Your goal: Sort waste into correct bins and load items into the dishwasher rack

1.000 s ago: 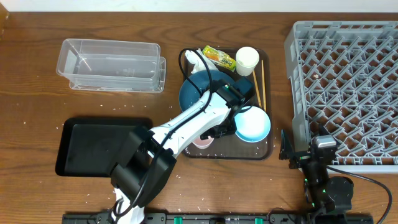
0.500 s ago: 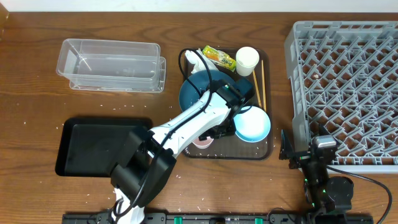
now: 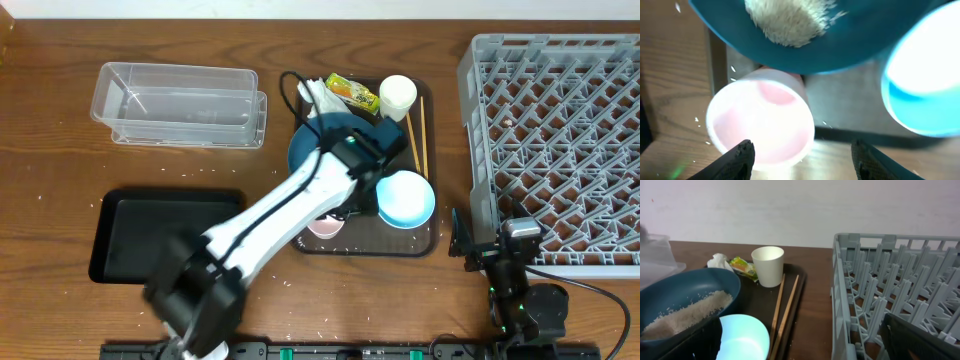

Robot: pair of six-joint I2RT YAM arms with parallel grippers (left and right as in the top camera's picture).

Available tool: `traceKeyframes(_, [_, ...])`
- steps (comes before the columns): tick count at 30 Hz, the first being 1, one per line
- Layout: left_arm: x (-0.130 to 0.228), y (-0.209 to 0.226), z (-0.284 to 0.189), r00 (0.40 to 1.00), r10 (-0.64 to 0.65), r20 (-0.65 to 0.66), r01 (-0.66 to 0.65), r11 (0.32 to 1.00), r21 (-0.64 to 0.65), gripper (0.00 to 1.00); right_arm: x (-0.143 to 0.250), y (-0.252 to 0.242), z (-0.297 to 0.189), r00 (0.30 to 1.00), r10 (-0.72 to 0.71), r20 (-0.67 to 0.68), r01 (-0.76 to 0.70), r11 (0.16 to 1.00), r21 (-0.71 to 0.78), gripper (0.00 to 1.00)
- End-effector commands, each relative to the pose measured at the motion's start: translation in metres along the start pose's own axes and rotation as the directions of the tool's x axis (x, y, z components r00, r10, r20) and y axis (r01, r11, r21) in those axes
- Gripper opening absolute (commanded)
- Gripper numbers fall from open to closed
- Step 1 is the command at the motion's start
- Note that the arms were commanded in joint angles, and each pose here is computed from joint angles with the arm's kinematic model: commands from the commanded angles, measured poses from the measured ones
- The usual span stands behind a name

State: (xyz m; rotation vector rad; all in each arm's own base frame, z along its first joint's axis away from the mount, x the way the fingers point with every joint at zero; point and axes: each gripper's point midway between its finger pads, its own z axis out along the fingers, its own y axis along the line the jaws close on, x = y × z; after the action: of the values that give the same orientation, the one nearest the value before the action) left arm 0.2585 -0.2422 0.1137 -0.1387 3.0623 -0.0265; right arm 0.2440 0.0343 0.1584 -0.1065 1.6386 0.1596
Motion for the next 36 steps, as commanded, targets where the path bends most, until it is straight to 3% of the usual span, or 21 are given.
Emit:
traceKeyframes(1, [-0.006, 0.005, -0.027, 0.997, 0.035, 0.073, -0.039, 0.998, 0.042, 0.66, 0.0, -0.004, 0.0, 1.0, -0.014, 0.001, 0.014, 1.0, 0.015, 0.99])
traceKeyframes(4, [-0.011, 0.003, -0.043, 0.989, 0.069, 0.134, -0.079, 0.994, 0.076, 0.66, 0.0, -0.004, 0.0, 1.0, -0.014, 0.001, 0.014, 1.0, 0.015, 0.99])
traceKeyframes(6, [-0.021, 0.007, -0.052, 0.979, 0.059, 0.197, -0.073, 0.995, 0.063, 0.76, 0.0, -0.004, 0.0, 1.0, -0.014, 0.001, 0.014, 1.0, 0.015, 0.99])
traceKeyframes(12, [-0.05, 0.034, -0.072, 0.923, 0.046, 0.381, -0.023, 0.998, -0.065, 0.88, 0.0, -0.004, 0.0, 1.0, -0.014, 0.001, 0.014, 1.0, 0.015, 0.99])
traceKeyframes(16, [-0.061, 0.051, -0.078, 0.901, 0.044, 0.431, 0.014, 0.991, -0.13, 0.91, 0.0, -0.004, 0.0, 1.0, -0.014, 0.001, 0.014, 1.0, 0.015, 0.99])
traceKeyframes(20, [-0.071, 0.074, -0.076, 0.909, 0.04, 0.414, 0.036, 0.984, -0.174, 0.93, 0.0, -0.004, 0.0, 1.0, -0.014, 0.001, 0.014, 1.0, 0.015, 0.99])
traceKeyframes(23, [-0.079, 0.105, -0.074, 0.921, -0.024, 0.388, 0.111, 0.973, -0.202, 0.99, 0.0, -0.004, 0.0, 1.0, -0.014, 0.001, 0.014, 1.0, 0.015, 0.99])
traceKeyframes(28, [-0.085, 0.149, -0.067, 0.936, -0.167, 0.309, 0.234, 0.953, -0.193, 1.0, 0.0, -0.004, 0.0, 1.0, -0.014, 0.001, 0.014, 1.0, 0.015, 0.99])
traceKeyframes(36, [-0.094, 0.208, -0.064, 0.898, -0.34, 0.279, 0.4, 0.895, -0.198, 1.0, 0.0, -0.004, 0.0, 1.0, -0.014, 0.001, 0.014, 1.0, 0.015, 0.99])
